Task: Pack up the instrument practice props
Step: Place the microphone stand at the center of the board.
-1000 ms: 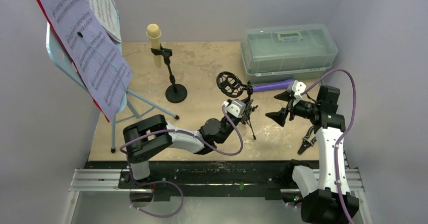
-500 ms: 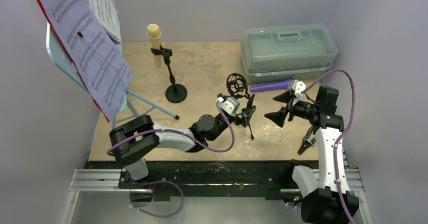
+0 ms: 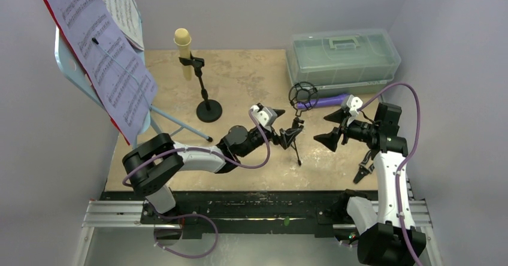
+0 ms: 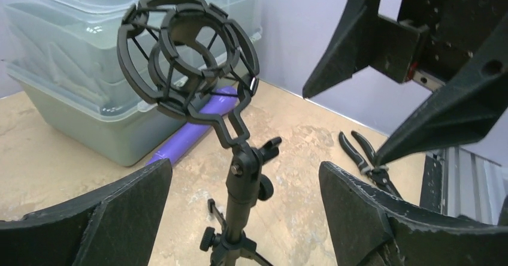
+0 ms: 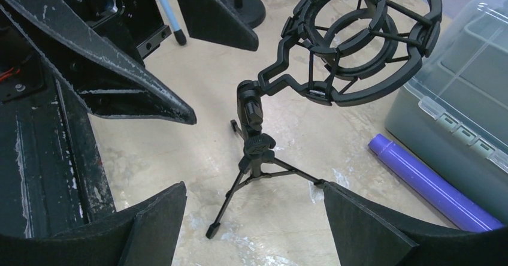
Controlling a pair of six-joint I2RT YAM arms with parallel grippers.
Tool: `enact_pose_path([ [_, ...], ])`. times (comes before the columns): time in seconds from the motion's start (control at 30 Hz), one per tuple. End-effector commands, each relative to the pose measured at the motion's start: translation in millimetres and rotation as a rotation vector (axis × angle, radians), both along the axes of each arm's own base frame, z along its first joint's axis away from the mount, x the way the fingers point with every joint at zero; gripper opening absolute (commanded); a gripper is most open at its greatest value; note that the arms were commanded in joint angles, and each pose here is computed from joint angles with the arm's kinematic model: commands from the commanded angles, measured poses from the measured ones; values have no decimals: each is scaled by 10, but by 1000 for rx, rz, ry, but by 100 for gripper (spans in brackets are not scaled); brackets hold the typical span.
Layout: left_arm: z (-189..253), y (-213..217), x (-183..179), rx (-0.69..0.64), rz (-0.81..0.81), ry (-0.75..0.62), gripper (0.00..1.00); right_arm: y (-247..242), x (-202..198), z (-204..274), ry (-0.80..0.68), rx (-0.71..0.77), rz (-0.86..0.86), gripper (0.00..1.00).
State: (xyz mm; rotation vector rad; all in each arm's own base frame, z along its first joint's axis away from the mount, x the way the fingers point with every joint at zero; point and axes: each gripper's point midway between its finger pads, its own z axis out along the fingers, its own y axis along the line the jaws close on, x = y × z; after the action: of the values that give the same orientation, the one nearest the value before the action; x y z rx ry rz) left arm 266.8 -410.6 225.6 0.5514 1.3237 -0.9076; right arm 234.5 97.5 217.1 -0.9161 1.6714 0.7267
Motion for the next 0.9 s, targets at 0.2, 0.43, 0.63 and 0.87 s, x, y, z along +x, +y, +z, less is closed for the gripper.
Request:
enact_pose_path([
  [0.2,-321,16,24,52,-147,-37,71,-10,-21,4,-12,-7,0,88],
  [0.43,-378,-10,13,25,-311,-115,55,-6,-26,-6,-8,-6,3,88],
  [0.63,-404,-98,-48,4,-403,-120,47,-8,-24,-8,-8,-6,3,88],
  [0.87,-366,-179,-65,-42,-444,-125,40,-7,-22,-7,-8,-7,5,88],
])
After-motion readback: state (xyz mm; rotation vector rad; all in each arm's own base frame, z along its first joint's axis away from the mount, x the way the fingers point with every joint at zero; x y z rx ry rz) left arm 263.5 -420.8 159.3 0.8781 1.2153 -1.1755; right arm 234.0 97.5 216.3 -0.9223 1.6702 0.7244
